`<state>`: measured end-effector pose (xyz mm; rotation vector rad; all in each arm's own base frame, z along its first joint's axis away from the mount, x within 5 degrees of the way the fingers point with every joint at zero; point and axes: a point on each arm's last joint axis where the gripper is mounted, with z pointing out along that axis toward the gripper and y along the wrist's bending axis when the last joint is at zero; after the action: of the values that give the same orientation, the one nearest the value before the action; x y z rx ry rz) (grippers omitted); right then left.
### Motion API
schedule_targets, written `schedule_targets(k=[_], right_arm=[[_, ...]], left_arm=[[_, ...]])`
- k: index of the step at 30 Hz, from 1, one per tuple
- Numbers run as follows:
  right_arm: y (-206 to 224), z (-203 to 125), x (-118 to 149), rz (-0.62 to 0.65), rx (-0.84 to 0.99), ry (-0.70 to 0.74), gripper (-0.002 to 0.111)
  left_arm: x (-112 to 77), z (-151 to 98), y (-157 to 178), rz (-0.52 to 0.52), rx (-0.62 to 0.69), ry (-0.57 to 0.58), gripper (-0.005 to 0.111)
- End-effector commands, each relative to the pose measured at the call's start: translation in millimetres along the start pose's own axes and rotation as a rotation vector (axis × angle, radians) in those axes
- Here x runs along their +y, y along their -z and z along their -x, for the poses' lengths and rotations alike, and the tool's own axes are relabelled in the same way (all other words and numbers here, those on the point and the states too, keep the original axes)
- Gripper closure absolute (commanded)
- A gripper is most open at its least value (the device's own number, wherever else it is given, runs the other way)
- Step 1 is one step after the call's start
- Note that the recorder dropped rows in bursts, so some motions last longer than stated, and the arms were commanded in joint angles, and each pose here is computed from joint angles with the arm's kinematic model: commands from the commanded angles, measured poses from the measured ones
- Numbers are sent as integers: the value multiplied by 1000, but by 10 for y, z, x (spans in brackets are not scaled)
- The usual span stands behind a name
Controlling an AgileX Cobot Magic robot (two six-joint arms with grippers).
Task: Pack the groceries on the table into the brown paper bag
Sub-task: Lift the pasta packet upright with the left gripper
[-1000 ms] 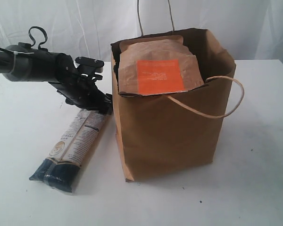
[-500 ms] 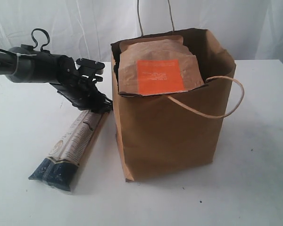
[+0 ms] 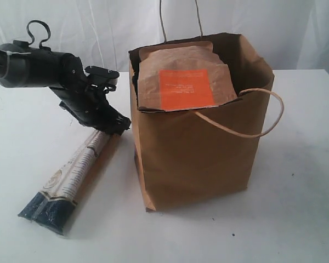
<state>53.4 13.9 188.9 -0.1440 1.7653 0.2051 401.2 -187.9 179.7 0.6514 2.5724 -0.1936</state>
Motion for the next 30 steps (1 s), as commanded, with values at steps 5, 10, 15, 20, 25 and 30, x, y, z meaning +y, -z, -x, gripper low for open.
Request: schedule_targets(k=[5, 10, 15, 20, 25, 30], right_arm=[[1, -1, -6, -7, -13, 4, 108], [1, -1, -6, -7, -13, 4, 108], [1, -3, -5, -7, -11, 5, 108], [1, -3, -5, -7, -11, 5, 108], [1, -3, -5, -7, -11, 5, 108], [1, -3, -5, -7, -11, 5, 108]], left_arm=[[213, 140, 850, 52, -101, 15, 106], [295, 153, 1288, 72, -163, 35, 106], [307, 159, 1754, 88, -265, 50, 106], [262, 93, 2209, 96, -335, 43, 106], [211, 13, 2578, 102, -404, 37, 106], [164, -61, 2949, 117, -500, 24, 106]])
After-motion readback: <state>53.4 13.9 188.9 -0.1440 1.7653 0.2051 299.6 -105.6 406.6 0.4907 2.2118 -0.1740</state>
